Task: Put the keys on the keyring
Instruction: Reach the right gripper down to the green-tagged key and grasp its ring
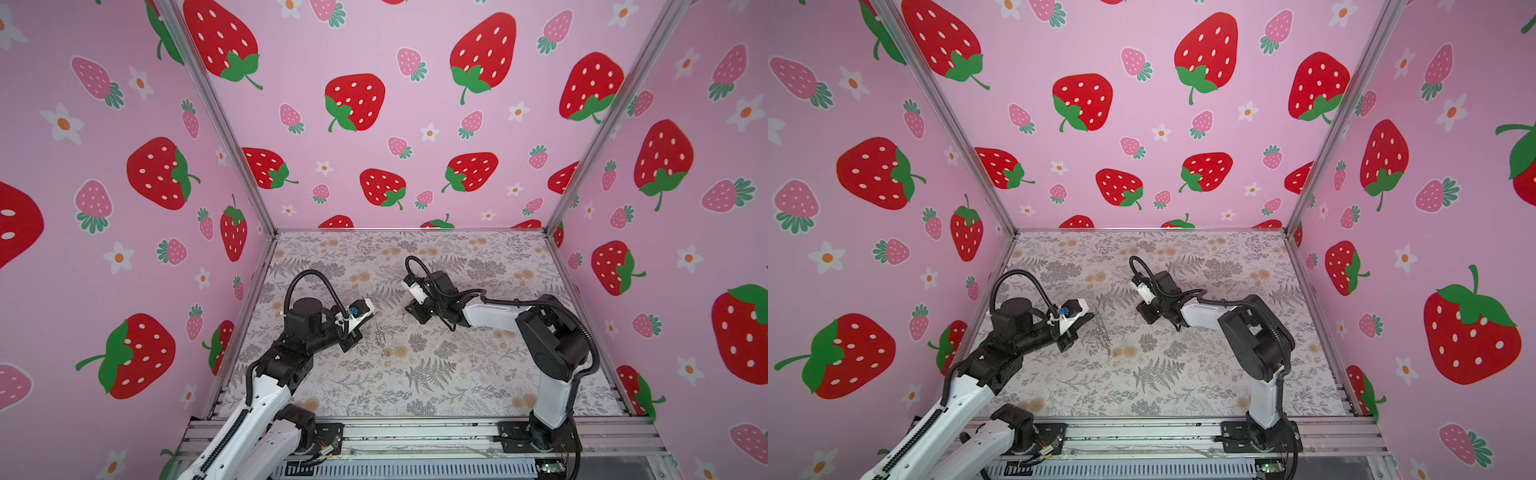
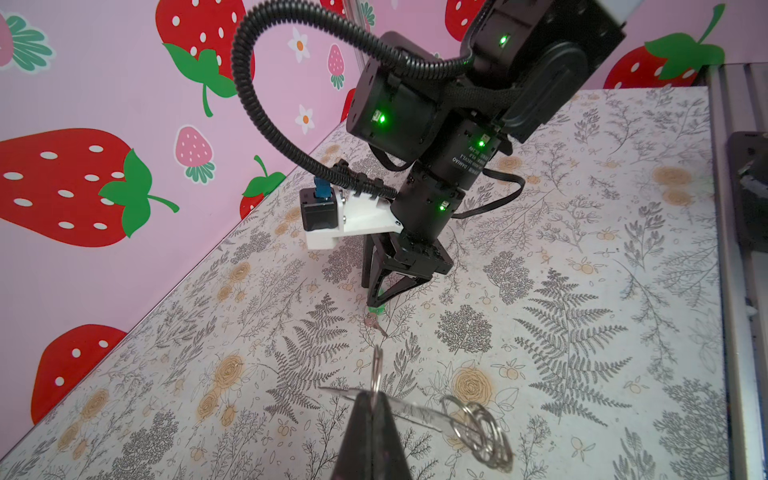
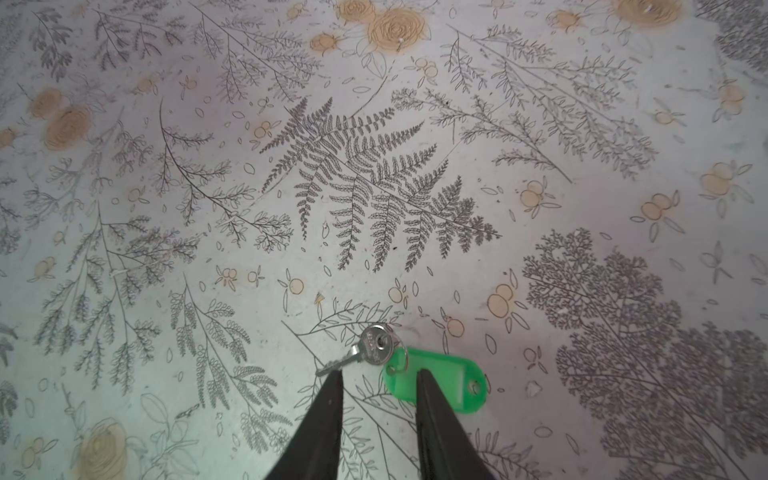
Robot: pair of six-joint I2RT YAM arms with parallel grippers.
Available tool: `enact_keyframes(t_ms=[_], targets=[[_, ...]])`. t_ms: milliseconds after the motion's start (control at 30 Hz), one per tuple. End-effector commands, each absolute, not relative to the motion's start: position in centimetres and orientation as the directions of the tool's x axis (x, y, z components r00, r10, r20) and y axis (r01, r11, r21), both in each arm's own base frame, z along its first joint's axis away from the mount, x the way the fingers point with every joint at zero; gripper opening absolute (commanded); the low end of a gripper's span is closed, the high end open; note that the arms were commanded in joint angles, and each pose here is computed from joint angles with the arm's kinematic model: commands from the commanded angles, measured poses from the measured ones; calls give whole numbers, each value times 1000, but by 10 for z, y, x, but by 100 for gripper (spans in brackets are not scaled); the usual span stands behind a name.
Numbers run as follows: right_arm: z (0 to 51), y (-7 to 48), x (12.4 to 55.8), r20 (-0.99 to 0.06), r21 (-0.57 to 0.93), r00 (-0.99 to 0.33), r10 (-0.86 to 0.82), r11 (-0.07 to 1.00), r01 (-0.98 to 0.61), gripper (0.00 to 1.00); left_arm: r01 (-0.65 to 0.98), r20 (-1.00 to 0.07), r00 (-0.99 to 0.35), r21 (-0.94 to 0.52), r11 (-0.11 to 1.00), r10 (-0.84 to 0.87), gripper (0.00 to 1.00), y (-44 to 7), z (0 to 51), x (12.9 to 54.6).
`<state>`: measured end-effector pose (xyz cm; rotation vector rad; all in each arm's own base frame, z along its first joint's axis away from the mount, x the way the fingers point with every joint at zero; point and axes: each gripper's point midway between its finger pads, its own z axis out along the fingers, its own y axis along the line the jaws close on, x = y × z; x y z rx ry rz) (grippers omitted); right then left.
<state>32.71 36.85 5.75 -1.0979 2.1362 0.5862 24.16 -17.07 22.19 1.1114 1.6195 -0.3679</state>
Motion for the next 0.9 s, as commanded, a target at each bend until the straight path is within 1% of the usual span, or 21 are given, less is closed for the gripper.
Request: enact_keyframes(t_ms=[0,167,400,600,867], targets=[[53,371,332,-715,91,-420,-559,522,-848,30,815,-893,45,292,501,448,0,-175,224,241],[45,372,337,-704,83,-418,-575,517,-852,27,819,-895,44,287,497,445,0,-176,222,242],[35,373,343,-688,71,-416,-595,515,-854,26,823,-897,39,279,495,440,0,-177,219,242],[28,378,344,-671,86,-420,-611,499,-862,22,826,-897,33,273,494,440,0,-178,217,243],[26,377,336,-644,111,-424,-636,471,-875,16,828,-895,28,271,492,445,0,-178,214,244]])
